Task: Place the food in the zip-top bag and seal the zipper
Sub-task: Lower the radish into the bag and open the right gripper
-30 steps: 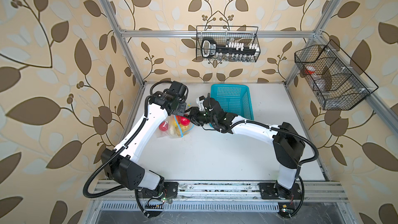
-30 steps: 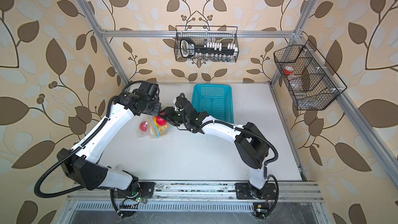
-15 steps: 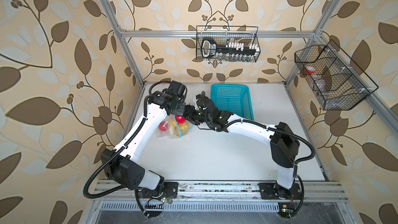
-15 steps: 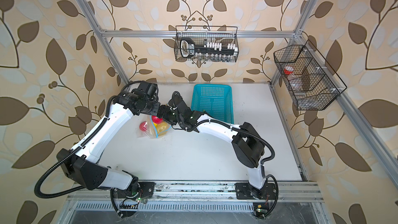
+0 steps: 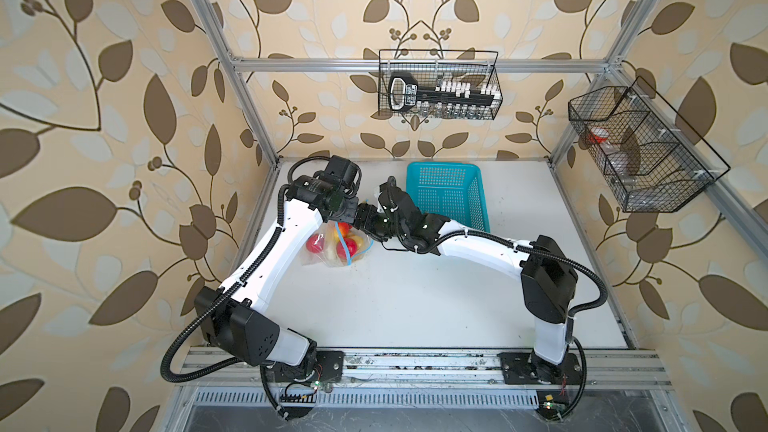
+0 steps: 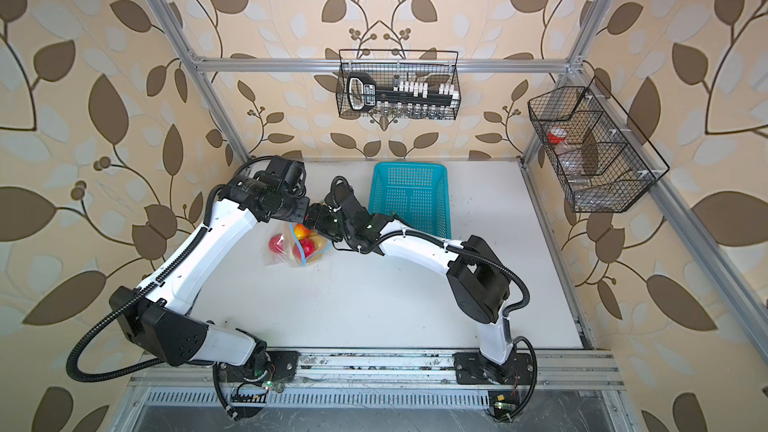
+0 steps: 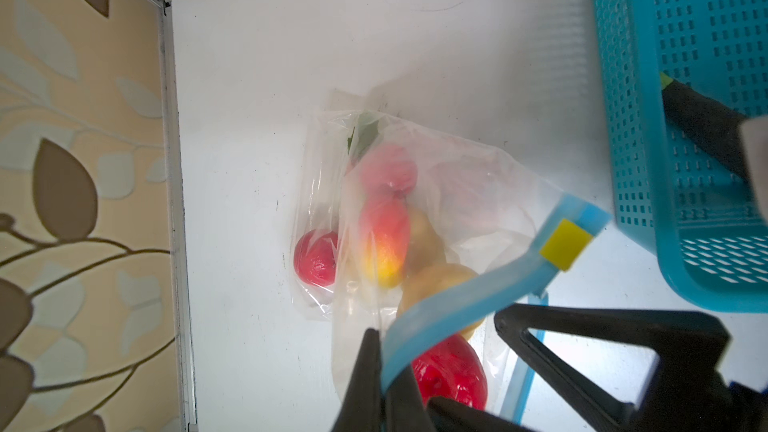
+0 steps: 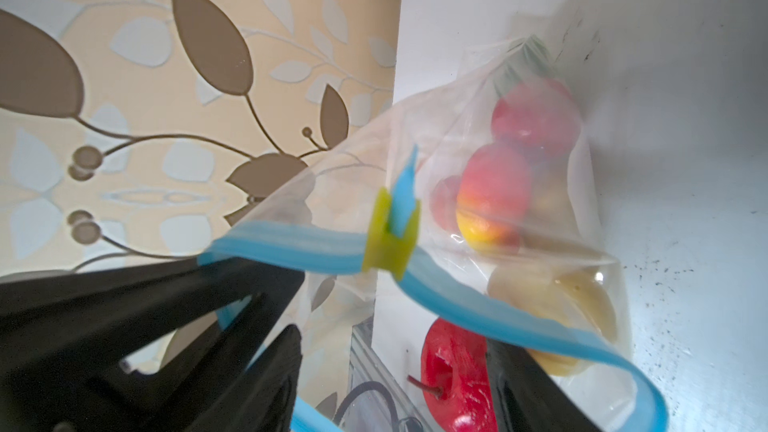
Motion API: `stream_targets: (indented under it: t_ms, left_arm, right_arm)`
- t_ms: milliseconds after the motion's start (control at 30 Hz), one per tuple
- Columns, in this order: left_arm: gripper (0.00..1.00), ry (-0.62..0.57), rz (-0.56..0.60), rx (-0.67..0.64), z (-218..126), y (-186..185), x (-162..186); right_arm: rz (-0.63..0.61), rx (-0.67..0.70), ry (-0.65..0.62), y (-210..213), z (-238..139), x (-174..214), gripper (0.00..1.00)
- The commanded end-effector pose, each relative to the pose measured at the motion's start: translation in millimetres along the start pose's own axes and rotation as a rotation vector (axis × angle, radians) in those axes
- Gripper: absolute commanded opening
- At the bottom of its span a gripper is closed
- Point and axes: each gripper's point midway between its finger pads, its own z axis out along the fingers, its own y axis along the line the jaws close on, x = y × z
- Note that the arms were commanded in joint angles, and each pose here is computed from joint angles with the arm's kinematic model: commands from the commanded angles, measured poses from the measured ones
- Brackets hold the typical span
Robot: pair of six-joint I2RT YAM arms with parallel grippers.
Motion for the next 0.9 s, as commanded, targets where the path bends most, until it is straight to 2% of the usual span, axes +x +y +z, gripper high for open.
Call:
stream_targets:
  t_ms: [0, 567, 867]
  left_arm:
    - [0.0, -0.024, -0.023, 0.005, -9, 3, -3]
    - [0.0, -0.021, -0.034, -0.002, -8, 7, -3]
    - [0.0, -0.02, -0.041, -0.006, -8, 9, -3]
  right_arm:
    - [-0.022, -0.004, -0.033, 9, -16, -5, 0.7]
    - [-0.1, 0.045, -0.133, 12, -68, -20, 0.7]
    - [-0.183, 0.115, -0.206, 7, -97, -44, 0.85]
